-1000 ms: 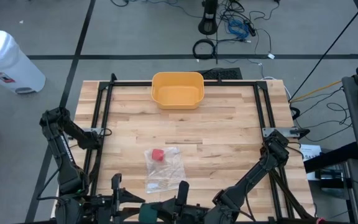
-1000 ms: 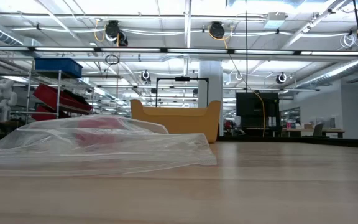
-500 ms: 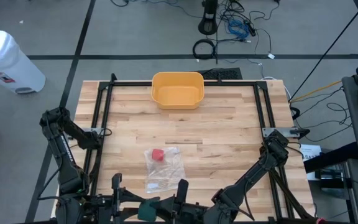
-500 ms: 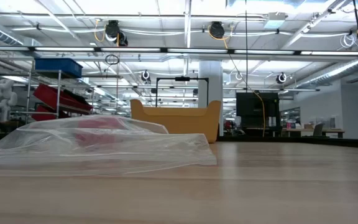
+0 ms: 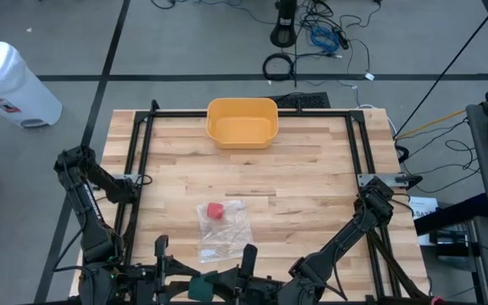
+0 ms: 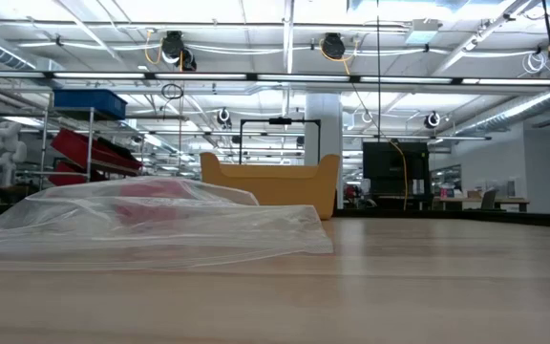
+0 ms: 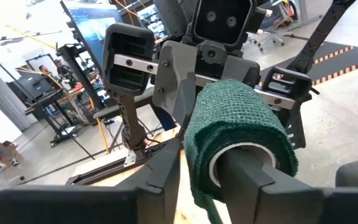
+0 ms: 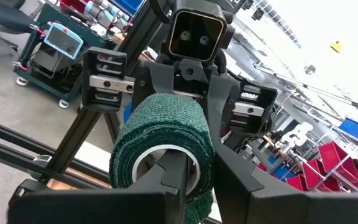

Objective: Roll bandage
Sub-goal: Roll the green bandage

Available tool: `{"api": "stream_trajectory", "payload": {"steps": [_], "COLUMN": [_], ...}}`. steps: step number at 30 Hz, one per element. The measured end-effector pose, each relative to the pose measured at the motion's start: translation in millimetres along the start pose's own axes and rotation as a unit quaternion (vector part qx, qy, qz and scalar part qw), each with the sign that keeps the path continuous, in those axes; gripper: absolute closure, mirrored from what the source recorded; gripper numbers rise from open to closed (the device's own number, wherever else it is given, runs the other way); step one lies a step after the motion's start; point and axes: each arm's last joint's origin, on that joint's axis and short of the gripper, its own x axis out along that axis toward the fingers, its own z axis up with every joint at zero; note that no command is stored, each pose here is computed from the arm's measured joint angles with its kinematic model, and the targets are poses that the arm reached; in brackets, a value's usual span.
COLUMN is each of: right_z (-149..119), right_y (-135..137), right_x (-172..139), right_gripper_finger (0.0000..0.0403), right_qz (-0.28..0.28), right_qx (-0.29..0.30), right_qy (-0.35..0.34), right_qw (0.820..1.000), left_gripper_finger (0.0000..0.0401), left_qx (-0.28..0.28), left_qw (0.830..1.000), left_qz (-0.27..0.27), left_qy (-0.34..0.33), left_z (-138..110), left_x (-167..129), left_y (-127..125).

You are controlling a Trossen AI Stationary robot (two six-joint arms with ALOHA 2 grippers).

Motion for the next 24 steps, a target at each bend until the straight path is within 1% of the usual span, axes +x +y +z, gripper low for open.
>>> {"api": "stream_trajectory", "payload": {"steps": [5,9,18,21,24], "right_z": [0.0,0.0,-0.3,-0.1,0.9], "right_y": [0.0,0.0,-0.2,0.0,1.1], "right_x": [0.0,0.0,0.3,0.0,-1.7], "right_gripper_finger": [0.0351,0.0351,0.0347,0.0335,0.0314], "right_qz": [0.0,0.0,-0.001,-0.001,-0.001], "right_qx": [0.0,0.0,0.009,0.009,0.006], "right_qy": [0.0,0.0,0.001,0.001,0.001], "right_qw": [1.0,1.0,1.0,1.0,1.0], "left_gripper_finger": [0.034,0.0361,0.0361,0.036,0.036], "left_qx": [0.0,0.0,-0.001,-0.002,-0.002], "left_qw": [1.0,1.0,1.0,1.0,1.0], "left_qz": [0.0,0.0,-0.001,-0.011,-0.013], "left_qy": [0.0,0.0,0.0,-0.003,-0.004], "left_z": [-0.1,-0.1,-0.1,0.1,0.1], "left_x": [-0.1,-0.1,-0.1,0.0,0.0], "left_y": [-0.1,-0.1,-0.1,-0.6,-0.8]}}
